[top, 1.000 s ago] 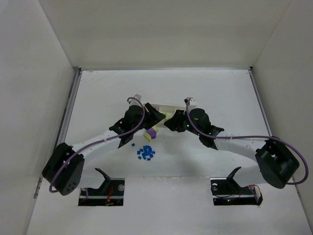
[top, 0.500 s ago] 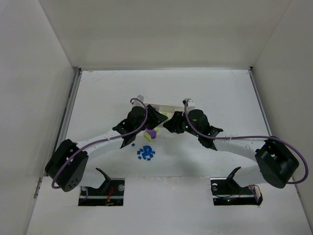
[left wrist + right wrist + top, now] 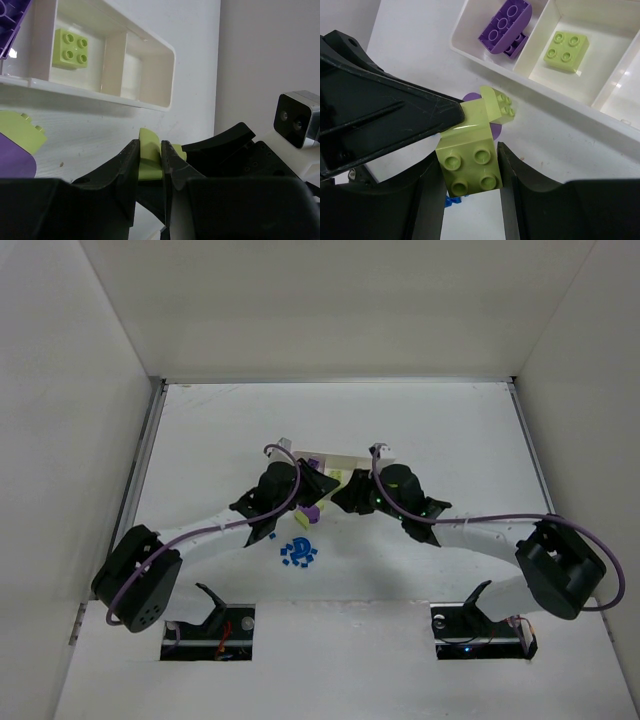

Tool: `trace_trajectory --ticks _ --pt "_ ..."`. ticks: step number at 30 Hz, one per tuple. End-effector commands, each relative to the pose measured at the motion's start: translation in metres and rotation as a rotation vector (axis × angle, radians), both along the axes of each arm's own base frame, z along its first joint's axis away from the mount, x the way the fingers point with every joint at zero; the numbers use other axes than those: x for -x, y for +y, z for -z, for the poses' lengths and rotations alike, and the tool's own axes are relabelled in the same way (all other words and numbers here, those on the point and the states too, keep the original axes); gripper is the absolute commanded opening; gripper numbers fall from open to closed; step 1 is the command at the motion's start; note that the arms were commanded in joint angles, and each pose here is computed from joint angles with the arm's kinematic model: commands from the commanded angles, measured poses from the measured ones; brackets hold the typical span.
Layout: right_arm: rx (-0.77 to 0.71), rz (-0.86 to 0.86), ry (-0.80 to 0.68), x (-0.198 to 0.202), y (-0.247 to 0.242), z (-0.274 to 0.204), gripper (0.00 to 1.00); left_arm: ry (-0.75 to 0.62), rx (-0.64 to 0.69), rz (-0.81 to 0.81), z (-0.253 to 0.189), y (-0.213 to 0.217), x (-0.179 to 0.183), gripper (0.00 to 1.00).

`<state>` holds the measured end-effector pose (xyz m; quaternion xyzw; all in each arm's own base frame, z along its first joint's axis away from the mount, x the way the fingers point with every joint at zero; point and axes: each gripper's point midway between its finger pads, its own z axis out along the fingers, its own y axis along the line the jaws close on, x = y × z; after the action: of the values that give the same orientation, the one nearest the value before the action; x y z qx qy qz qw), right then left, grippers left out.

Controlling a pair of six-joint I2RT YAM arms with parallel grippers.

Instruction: Sort the legos into containers by color

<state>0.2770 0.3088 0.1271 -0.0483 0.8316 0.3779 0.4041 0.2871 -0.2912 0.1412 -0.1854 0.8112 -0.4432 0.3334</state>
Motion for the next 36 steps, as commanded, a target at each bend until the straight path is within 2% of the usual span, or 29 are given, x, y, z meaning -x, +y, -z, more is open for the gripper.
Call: trace_trajectory --ticks 1,12,16,21,26,29,33,36 --pt "-0.054 0.029 -0.08 -0.014 0.008 -0.033 0.42 -0.042 0.039 -0.004 -0.015 0.003 0.0 0.04" --pt "-0.064 0.009 -0.103 -0.007 0.005 -0.043 0.72 -0.05 0.027 -0.03 -0.014 0.012 -0.005 0.04" --pt "-0.071 0.007 -0.116 -0.003 0.001 -0.047 0.75 -0.05 0.019 -0.031 -0.013 0.015 -0.005 0.04" --pt "-0.08 -0.007 -0.118 -0.003 -0.001 -0.05 0.63 -0.054 0.009 -0.025 -0.012 0.015 -0.005 0.04" --pt "-0.072 -0.009 -0.105 -0.004 0.001 -0.045 0.58 -0.063 0.013 -0.021 -0.016 0.015 -0.004 0.04" --pt "-0.072 -0.002 -0.104 -0.005 0.001 -0.045 0.47 -0.062 0.012 -0.023 -0.016 0.015 -0.004 0.04" --pt "-0.068 -0.001 -0.099 -0.006 0.0 -0.043 0.45 -0.058 0.01 -0.018 -0.014 0.014 -0.003 0.04" --pt "-0.065 0.0 -0.092 -0.006 -0.001 -0.041 0.34 -0.059 0.011 -0.017 -0.015 0.014 -0.003 0.04"
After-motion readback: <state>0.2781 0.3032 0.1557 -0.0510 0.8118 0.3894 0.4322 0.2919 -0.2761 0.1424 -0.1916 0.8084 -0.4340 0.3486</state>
